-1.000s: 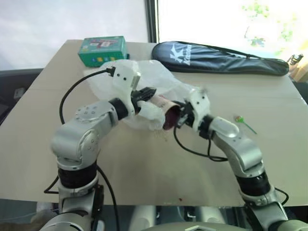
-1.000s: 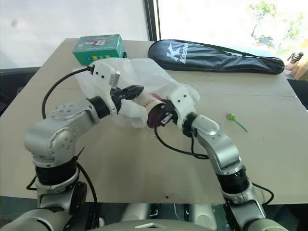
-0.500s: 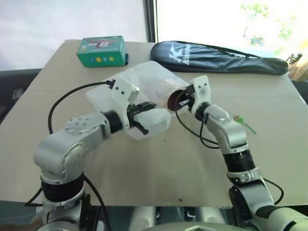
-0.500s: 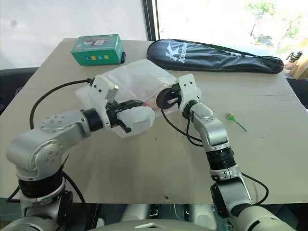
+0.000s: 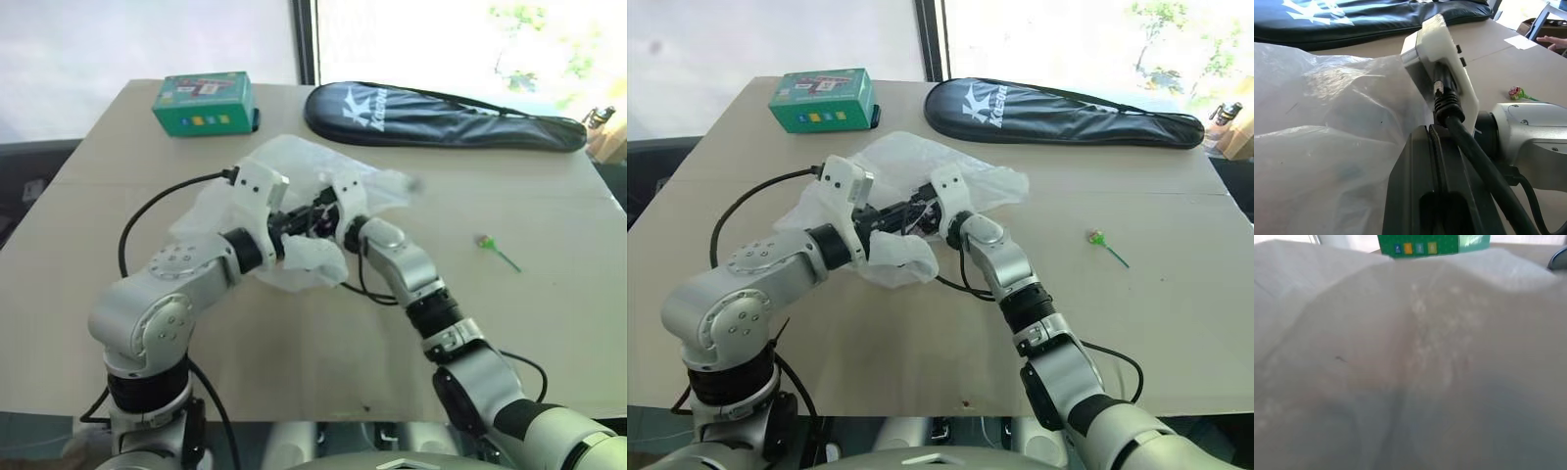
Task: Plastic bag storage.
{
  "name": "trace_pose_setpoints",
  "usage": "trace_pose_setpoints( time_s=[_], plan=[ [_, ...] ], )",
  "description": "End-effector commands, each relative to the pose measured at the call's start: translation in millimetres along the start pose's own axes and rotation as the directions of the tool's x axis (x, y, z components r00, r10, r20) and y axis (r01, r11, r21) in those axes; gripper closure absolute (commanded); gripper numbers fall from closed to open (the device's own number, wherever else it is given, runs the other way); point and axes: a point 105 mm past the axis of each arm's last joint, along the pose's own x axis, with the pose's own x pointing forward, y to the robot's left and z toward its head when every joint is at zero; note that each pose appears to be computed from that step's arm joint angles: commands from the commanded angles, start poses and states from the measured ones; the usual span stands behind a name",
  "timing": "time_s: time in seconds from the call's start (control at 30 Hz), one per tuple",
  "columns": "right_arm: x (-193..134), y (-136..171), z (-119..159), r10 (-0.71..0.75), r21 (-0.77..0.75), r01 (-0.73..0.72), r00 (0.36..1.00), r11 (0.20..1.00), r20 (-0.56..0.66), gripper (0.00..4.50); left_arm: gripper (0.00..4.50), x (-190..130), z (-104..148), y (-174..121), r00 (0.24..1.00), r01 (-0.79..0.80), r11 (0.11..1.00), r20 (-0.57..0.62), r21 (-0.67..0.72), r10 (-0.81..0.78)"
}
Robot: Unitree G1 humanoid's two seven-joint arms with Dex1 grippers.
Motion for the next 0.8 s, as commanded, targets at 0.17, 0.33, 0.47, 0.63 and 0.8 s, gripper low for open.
trace_pose_setpoints(
  time_s=[0.17, 0.33, 0.47, 0.63, 0.8],
  plan=[
    [-56.2, -32.2, 47.5, -0.017, -0.028, 0.021, 0.991, 0.999, 0.136, 0.01, 4.50, 5.0, 11.9, 11.1, 0.995, -0.067, 0.998, 0.075, 0.011, 0.066],
    [-99.9, -22.4, 69.6, 0.049, -0.129, -0.032, 0.990, 0.991, 0.134, 0.01, 4.50, 14.5, 17.3, 14.2, 0.993, -0.075, 0.997, 0.091, 0.028, 0.072],
    [-148.4, -22.8, 74.3, 0.070, -0.155, -0.055, 0.993, 0.986, 0.095, 0.01, 4.50, 19.3, 22.9, 14.3, 0.992, -0.079, 0.995, 0.106, 0.066, 0.072],
    [-199.3, -95.7, 34.2, -0.310, -0.277, 0.264, 0.941, 0.924, -0.136, 0.01, 4.50, 19.3, 21.8, 14.2, 0.990, -0.094, 0.992, 0.114, 0.078, 0.085],
    [-233.7, -150.6, -7.3, -0.542, -0.293, 0.468, 0.794, 0.834, -0.273, 0.01, 4.50, 18.6, 19.7, 10.0, 0.990, -0.094, 0.991, 0.117, 0.099, 0.082]
  ],
)
